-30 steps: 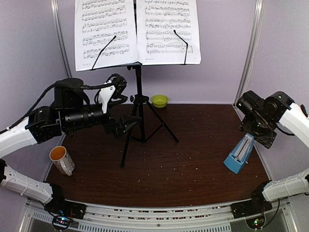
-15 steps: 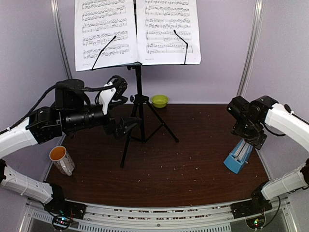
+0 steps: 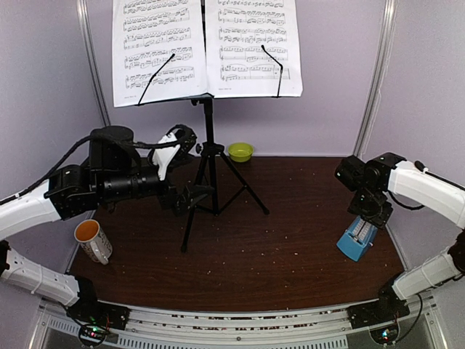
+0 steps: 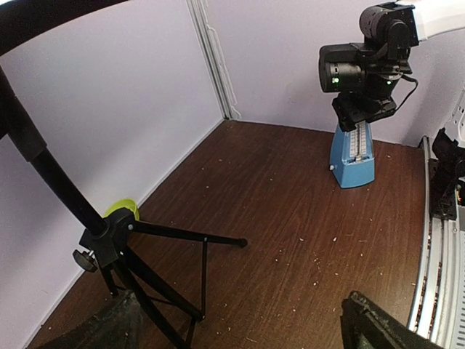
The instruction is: Set up the instrument practice props
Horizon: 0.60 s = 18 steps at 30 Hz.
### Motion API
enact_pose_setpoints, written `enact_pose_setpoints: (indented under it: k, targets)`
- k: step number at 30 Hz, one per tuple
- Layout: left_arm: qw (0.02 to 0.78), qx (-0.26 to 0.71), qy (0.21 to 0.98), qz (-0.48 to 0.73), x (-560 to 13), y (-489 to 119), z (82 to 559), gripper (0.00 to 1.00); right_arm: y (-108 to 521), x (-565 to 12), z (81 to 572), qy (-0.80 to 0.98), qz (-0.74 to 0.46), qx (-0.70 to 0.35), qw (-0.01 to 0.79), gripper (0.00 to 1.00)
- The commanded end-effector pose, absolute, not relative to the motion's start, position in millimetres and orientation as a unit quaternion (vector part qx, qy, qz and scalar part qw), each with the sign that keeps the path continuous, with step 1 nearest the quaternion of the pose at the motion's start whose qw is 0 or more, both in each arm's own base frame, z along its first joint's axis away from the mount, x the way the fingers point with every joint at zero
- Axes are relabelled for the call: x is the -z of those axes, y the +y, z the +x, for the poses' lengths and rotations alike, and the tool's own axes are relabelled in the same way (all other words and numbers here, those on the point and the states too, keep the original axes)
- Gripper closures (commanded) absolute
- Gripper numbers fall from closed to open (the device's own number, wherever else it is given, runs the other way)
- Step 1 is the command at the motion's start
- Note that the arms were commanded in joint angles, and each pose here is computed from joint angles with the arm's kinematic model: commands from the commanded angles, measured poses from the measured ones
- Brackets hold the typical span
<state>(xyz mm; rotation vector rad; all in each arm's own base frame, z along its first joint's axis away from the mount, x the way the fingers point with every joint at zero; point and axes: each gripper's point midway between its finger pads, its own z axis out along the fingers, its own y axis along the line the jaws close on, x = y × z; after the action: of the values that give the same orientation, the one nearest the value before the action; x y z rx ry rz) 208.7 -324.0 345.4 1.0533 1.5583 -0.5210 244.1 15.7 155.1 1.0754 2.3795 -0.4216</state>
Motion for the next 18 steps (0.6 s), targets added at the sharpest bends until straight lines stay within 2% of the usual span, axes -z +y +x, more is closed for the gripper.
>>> enact_pose_setpoints:
  k: [1, 6, 10, 18]
  targets:
    - [0.573, 0.226, 0.652, 0.443, -349.0, -323.3, 210.7, 0.02, 12.7, -163.5, 251.3, 0.866, 0.394, 0.155, 0.265, 0.33]
    - [0.564, 0.228, 0.657, 0.446, -337.5, -321.7, 210.5, 0.02, 25.5, -175.1, 266.2, 0.881, 0.360, 0.121, 0.284, 0.37]
    - [0.555, 0.236, 0.659, 0.449, -324.8, -325.2, 210.1, 0.03, 46.9, -199.0, 286.6, 0.896, 0.286, 0.085, 0.329, 0.43]
    - [0.530, 0.266, 0.662, 0.458, -297.0, -339.8, 205.6, 0.08, 103.9, -211.7, 299.6, 0.926, 0.138, -0.001, 0.352, 0.46]
